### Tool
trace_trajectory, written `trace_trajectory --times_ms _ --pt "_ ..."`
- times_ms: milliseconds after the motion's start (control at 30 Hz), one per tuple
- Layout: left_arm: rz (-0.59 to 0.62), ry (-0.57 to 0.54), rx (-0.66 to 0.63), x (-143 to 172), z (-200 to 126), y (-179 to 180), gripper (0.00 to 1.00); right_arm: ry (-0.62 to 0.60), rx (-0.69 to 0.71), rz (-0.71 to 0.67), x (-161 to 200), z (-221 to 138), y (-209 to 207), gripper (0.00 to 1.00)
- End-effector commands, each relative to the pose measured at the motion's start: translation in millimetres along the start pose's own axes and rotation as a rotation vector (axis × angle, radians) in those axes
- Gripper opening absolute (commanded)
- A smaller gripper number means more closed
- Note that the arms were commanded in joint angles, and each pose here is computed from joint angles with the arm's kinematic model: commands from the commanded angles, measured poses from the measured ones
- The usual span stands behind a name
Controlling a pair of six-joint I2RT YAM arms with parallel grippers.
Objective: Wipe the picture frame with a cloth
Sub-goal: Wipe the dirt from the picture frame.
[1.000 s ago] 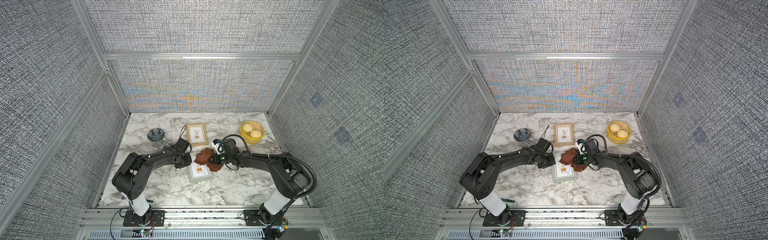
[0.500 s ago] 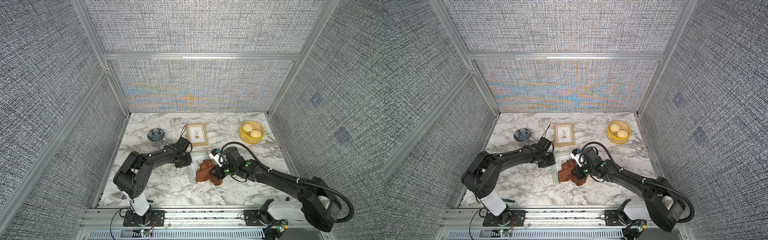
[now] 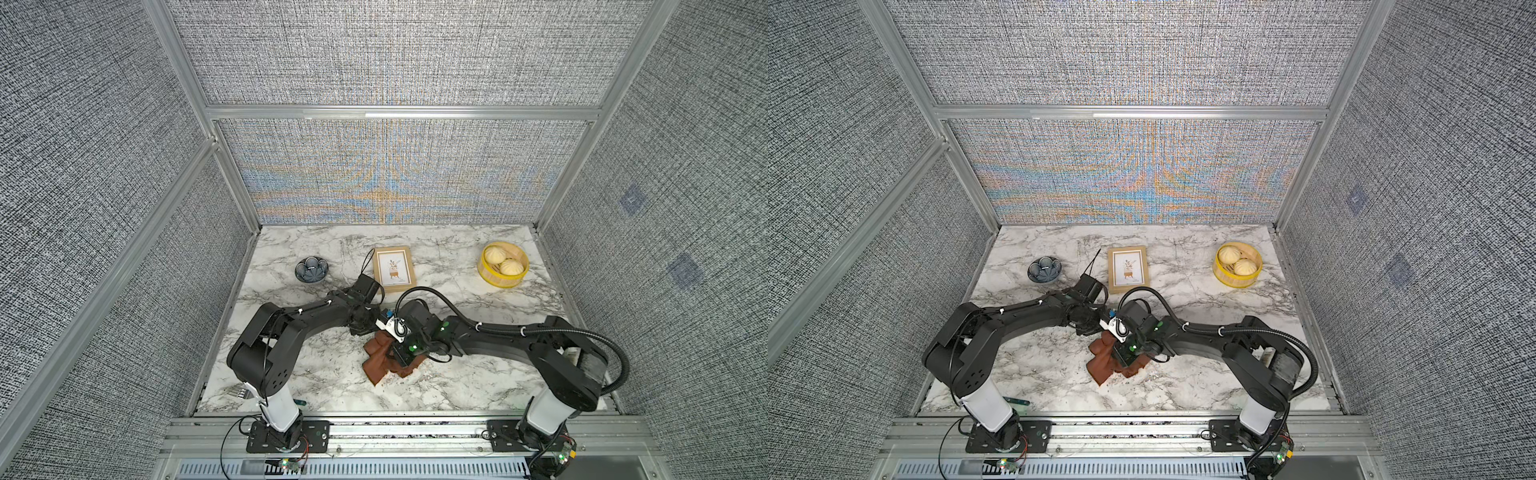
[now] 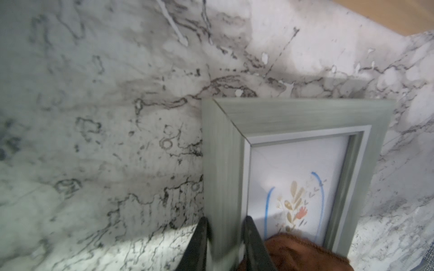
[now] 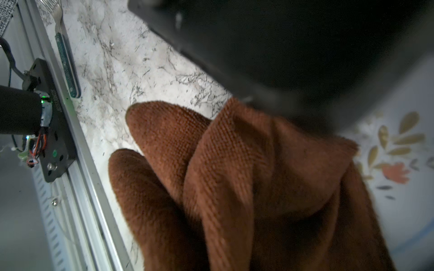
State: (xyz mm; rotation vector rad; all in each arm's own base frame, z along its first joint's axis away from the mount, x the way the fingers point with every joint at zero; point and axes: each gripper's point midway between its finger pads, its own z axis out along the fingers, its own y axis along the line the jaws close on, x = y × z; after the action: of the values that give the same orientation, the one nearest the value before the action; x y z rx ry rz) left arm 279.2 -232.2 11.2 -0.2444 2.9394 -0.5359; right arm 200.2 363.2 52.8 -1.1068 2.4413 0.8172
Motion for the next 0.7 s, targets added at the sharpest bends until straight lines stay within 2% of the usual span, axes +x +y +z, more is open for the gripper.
trace_trajectory --times_ms 0,133,333,400,500,667 --pt "-0.001 0.020 -0.176 10.5 7.8 41.4 0.09 0.031 -0.002 0.010 9.3 6.9 -2.8 0.00" --pt "0.006 0.026 -0.182 11.9 9.0 43.0 0.09 0.066 0.030 0.076 37.3 2.1 -23.0 0.00" --pt "0.004 0.017 -0.186 11.8 6.8 44.6 0.08 0.094 0.133 0.131 85.3 -33.4 -59.6 0.00" --pt "0.003 0.014 -0.185 11.9 5.9 44.5 0.08 0.055 0.121 0.166 87.4 -38.9 -61.3 0.00" --pt "0.002 0.013 -0.184 11.5 5.9 44.4 0.08 0.046 0.125 0.142 81.7 -40.1 -58.8 0.00" --pt "0.001 0.016 -0.181 10.0 8.1 42.4 0.08 0.065 0.077 -0.010 58.3 -24.1 -32.5 0.00"
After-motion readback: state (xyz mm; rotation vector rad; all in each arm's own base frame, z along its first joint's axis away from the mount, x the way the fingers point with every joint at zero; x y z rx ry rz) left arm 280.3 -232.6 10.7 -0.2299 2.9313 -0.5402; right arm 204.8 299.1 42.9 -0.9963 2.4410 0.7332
